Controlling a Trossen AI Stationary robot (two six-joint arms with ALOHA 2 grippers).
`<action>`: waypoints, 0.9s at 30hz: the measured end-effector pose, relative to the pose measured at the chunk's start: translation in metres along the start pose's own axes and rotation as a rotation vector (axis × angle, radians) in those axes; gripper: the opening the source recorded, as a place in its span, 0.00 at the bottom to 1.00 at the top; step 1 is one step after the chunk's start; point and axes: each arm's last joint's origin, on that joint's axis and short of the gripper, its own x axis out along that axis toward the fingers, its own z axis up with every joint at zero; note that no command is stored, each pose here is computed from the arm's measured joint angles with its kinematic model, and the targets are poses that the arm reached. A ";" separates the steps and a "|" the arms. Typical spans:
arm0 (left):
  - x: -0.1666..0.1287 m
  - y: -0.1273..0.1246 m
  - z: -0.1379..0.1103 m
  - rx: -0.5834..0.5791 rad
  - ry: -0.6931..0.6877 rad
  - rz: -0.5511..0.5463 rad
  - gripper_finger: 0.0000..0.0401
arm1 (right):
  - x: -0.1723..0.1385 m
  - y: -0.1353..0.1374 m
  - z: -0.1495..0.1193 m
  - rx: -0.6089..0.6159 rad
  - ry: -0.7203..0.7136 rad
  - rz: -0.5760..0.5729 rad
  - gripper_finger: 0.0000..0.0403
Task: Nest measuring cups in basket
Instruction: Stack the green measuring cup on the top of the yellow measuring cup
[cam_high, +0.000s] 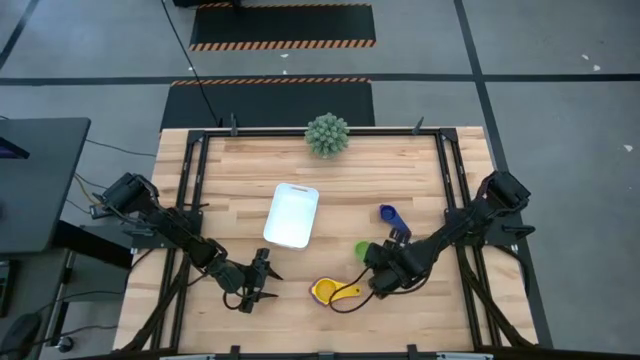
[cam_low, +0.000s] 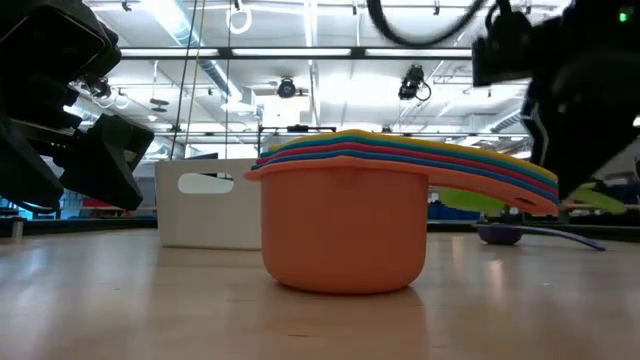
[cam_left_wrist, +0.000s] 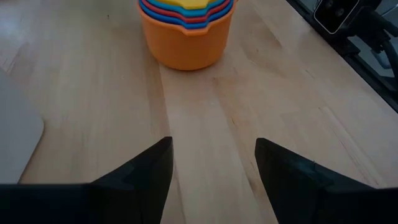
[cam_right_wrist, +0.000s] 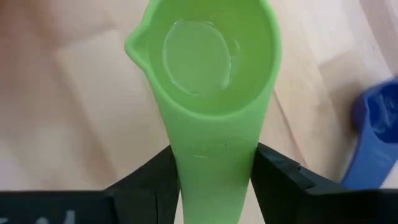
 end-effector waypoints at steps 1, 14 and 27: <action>0.000 0.000 0.000 0.000 0.000 0.000 0.58 | -0.003 0.002 0.002 -0.004 -0.008 0.011 0.44; 0.000 0.000 0.000 -0.013 -0.001 0.000 0.58 | -0.049 0.032 0.030 -0.016 -0.171 0.204 0.44; 0.000 0.000 0.000 -0.018 -0.003 0.000 0.58 | -0.047 0.060 0.038 -0.046 -0.285 0.388 0.44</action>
